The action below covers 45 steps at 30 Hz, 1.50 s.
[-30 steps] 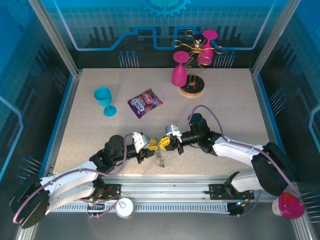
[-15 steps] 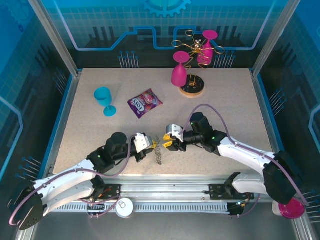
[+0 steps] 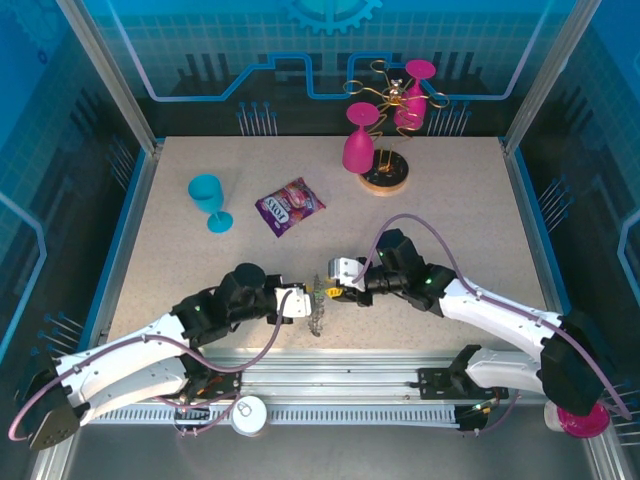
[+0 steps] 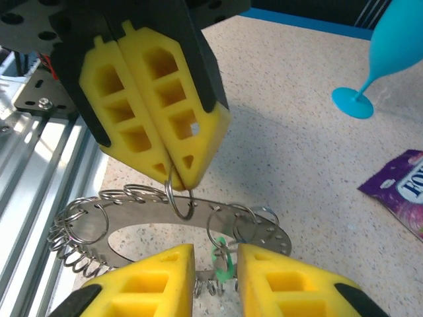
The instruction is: Put the keys on the keyring
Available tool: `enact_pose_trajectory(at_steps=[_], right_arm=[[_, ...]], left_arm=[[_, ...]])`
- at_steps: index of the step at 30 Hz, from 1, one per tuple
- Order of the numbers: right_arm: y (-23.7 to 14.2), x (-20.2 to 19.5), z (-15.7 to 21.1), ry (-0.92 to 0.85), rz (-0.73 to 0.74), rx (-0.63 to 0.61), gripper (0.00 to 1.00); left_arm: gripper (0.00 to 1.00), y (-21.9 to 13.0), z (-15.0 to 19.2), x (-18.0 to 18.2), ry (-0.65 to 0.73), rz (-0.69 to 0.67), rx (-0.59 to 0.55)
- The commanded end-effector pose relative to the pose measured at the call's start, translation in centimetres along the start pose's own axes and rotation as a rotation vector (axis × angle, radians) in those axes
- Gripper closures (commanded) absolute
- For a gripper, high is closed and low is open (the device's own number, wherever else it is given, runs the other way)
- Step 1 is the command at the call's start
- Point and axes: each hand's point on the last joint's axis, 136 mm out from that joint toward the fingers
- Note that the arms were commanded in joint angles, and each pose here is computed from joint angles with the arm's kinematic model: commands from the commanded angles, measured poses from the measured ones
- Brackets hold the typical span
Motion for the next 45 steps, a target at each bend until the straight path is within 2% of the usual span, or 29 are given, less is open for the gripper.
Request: enact_pose_trajectory(at_steps=[1, 16, 24, 31, 35, 40, 43, 45], right_arm=[[0.5, 1.5, -0.1, -0.025, -0.067, -0.029, 0.76], [1.6, 2.0, -1.6, -0.082, -0.080, -0.084, 0.76], [1.8, 2.0, -2.0, -0.099, -0.073, -0.089, 0.80], [2.1, 2.3, -1.8, -0.112, -0.087, -0.075, 0.88], [2.5, 2.4, -1.6, -0.116, -0.094, -0.065, 0.88], [2.5, 2.4, -1.6, -0.121, -0.090, -0.064, 1.00], [2.1, 2.3, -1.8, -0.098, -0.096, -0.095, 1.00], [1.6, 2.1, -2.1, -0.067, -0.098, -0.139, 1.00]], left_arm=[[1.00, -0.5, -1.6, 0.8, 0.096, -0.044, -0.069], [1.00, -0.7, -1.8, 0.2, 0.108, -0.007, -0.071], [1.00, -0.6, -1.6, 0.0, 0.095, 0.019, -0.057], [1.00, -0.5, -1.7, -0.1, 0.075, 0.045, -0.038], [1.00, -0.6, -2.2, 0.1, 0.043, 0.053, -0.047], [1.00, -1.0, -2.9, 0.3, -0.003, 0.060, -0.062], [1.00, -1.4, -3.0, 0.9, -0.055, 0.032, -0.075], [0.84, -2.0, -2.8, 1.5, -0.108, 0.000, -0.094]])
Point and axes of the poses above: each hand's point on the last joint's axis, 136 mm out from that joint toward the fingers, its own y axis out along the fingers, its own x axis along the line the jaws close on, z = x × y, and after that the axes turned 3 degrees about y, right-handed
